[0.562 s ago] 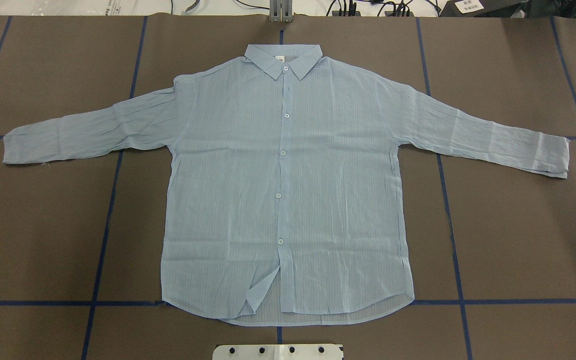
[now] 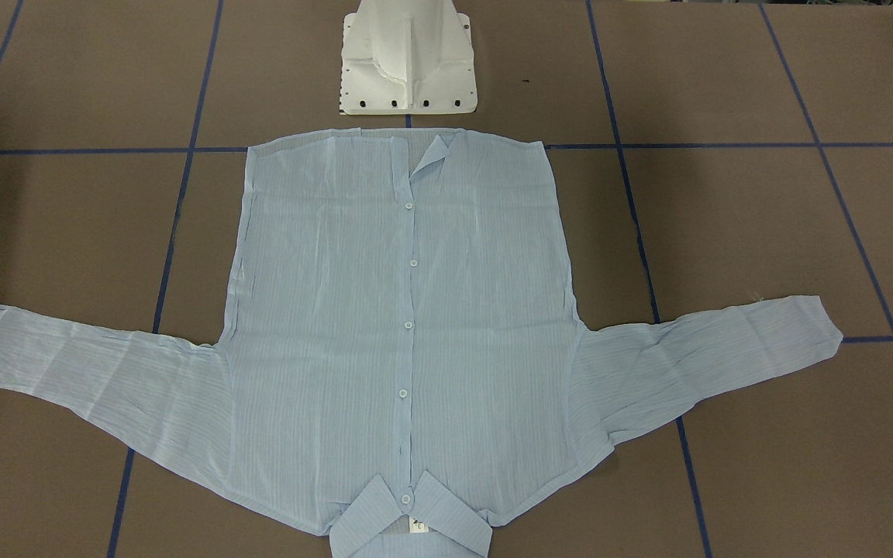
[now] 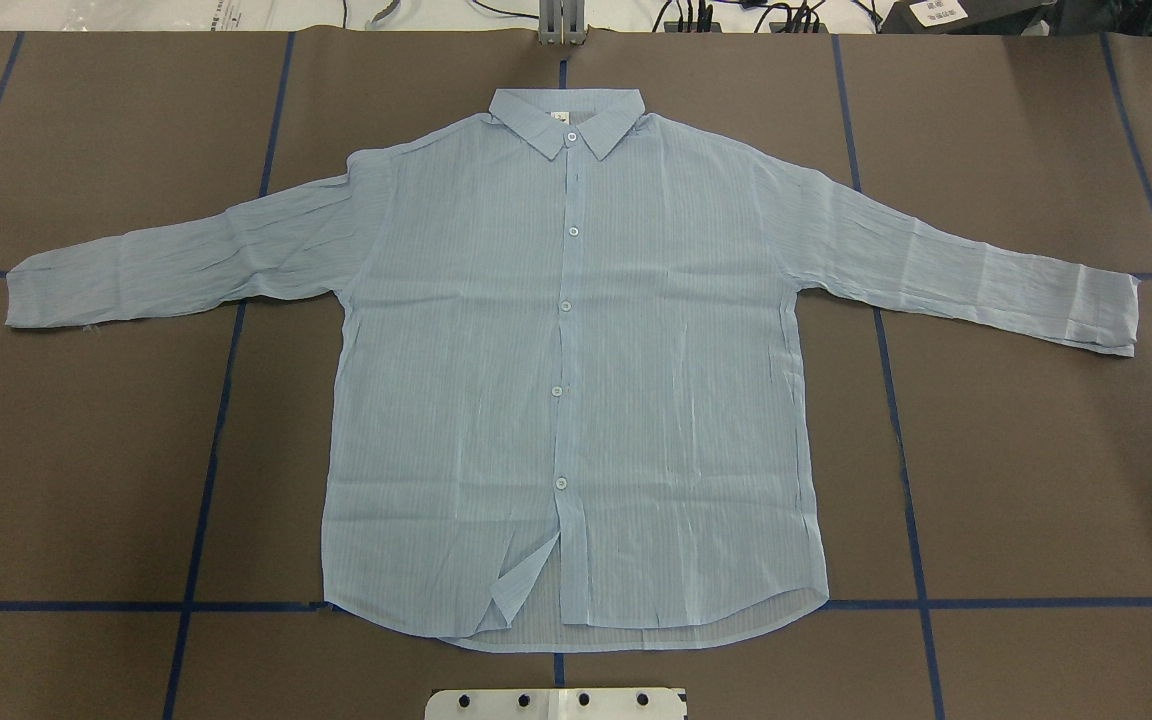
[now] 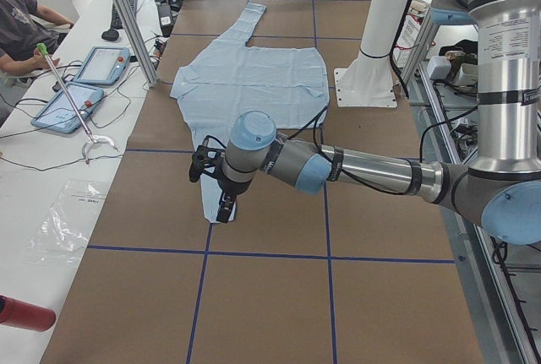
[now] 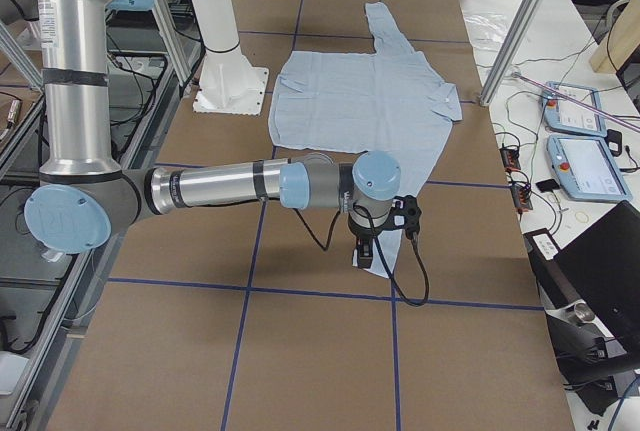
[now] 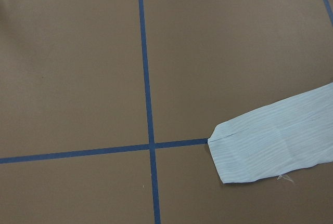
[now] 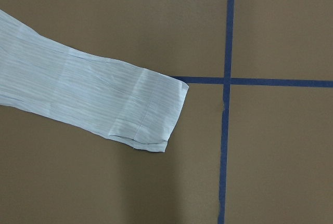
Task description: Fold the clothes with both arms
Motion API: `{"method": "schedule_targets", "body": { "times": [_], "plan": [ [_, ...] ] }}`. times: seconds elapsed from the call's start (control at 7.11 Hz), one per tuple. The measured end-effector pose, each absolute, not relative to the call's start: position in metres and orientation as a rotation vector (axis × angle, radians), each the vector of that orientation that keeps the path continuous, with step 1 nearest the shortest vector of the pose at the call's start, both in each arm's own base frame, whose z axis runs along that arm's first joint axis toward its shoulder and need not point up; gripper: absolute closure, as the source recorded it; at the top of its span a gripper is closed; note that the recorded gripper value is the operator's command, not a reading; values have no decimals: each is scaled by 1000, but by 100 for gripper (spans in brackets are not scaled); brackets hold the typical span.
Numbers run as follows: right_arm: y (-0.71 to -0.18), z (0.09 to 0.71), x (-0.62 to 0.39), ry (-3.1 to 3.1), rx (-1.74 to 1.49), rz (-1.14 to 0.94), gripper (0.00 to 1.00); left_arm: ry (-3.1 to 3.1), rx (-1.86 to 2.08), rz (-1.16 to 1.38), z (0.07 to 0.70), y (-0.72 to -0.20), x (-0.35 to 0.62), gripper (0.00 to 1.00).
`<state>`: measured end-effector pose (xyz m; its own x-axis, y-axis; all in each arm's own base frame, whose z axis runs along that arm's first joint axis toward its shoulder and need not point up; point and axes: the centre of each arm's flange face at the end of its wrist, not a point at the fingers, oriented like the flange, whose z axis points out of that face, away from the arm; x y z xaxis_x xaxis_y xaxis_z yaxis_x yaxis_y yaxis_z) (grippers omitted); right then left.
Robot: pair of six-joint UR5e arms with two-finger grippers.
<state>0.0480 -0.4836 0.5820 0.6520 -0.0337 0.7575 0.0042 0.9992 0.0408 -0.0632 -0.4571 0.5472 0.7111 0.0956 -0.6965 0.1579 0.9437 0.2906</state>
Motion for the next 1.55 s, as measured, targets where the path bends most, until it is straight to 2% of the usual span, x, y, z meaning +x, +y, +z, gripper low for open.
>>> {"method": "schedule_targets", "body": {
  "times": [0.98,1.27,1.55],
  "plan": [
    [-482,583,37,-910,19,-33,1,790,354,-24,538,-447,-59,0],
    [-497,611,17,-914,-8,-65,5,796,345,1,538,-448,-48,0],
    [-532,666,-9,-908,22,-63,9,819,353,19,535,-448,-43,0]
  ]
}}
